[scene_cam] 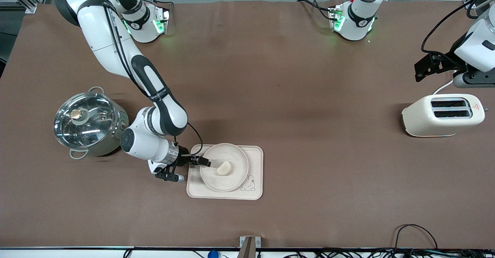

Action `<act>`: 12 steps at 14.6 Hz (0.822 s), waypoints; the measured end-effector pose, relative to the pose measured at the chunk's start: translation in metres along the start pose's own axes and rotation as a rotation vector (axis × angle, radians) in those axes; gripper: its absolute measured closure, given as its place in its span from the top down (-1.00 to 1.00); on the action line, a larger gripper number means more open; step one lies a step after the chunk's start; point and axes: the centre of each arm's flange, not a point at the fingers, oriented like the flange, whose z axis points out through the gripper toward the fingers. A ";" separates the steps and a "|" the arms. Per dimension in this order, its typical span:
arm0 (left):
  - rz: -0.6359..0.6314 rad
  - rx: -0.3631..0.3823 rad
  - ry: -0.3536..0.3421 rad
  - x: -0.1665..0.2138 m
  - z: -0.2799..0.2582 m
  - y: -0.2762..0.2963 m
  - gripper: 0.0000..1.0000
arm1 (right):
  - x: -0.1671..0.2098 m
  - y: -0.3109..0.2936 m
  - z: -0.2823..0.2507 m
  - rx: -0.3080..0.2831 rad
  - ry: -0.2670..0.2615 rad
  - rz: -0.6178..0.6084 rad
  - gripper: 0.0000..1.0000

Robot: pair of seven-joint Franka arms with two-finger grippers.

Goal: Place bun in plate and plate on tray

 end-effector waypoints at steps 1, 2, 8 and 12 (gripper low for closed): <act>0.000 0.000 0.001 0.000 0.000 0.000 1.00 | 0.000 0.000 0.000 0.001 -0.009 0.000 1.00; 0.000 0.000 0.001 0.000 0.000 0.000 1.00 | -0.002 -0.001 0.000 0.002 -0.032 -0.001 1.00; 0.001 0.000 0.004 0.000 -0.001 0.000 1.00 | 0.010 -0.005 -0.045 0.068 -0.153 0.011 1.00; 0.001 0.000 0.007 -0.001 -0.003 0.001 1.00 | 0.019 -0.008 -0.121 0.084 -0.190 -0.007 1.00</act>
